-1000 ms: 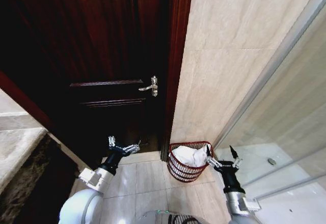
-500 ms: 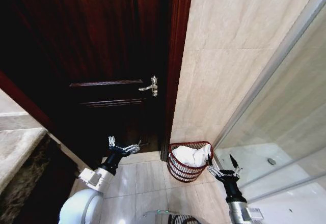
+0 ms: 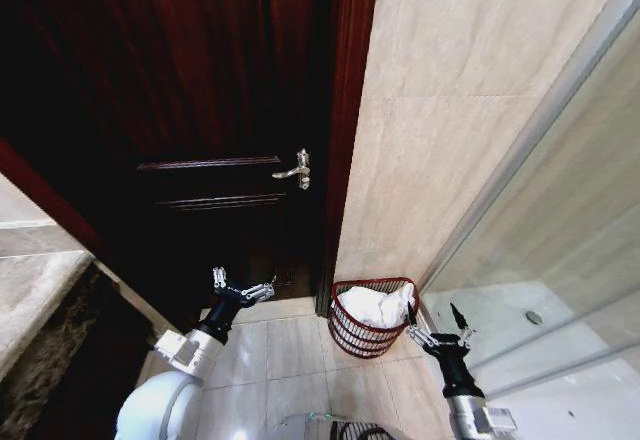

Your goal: Discard the used towel into the hamper.

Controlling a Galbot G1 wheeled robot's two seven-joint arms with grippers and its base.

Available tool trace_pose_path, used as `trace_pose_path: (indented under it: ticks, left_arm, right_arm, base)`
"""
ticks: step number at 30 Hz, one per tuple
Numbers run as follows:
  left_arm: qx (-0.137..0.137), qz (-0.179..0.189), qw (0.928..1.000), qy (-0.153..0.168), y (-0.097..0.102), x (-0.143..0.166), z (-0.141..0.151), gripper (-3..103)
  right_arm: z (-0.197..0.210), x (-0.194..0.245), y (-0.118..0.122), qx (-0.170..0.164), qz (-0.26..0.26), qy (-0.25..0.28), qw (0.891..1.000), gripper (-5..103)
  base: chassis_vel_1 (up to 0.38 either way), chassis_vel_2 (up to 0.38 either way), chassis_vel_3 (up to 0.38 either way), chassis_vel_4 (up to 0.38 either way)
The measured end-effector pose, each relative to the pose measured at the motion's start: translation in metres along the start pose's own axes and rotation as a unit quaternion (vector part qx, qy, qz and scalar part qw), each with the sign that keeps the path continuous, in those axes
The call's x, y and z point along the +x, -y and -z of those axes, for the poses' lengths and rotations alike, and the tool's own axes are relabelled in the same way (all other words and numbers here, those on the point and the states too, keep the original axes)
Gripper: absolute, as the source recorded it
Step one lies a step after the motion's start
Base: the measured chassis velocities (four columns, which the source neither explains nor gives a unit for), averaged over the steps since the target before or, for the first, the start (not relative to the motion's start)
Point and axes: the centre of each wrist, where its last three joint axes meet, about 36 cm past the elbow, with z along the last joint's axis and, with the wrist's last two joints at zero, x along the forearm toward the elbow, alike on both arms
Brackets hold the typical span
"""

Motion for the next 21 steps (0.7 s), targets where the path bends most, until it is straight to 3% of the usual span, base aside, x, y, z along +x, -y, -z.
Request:
trace_pose_path:
  ticks: [21]
  left_arm:
    - [0.000,0.000,1.0000,0.000,0.0000,0.0000,0.0000,100]
  right_arm:
    - [0.0000,-0.0003,-0.0001,0.000,0.000,-0.001,1.000,100]
  base:
    - [0.043,0.048,0.045,0.044]
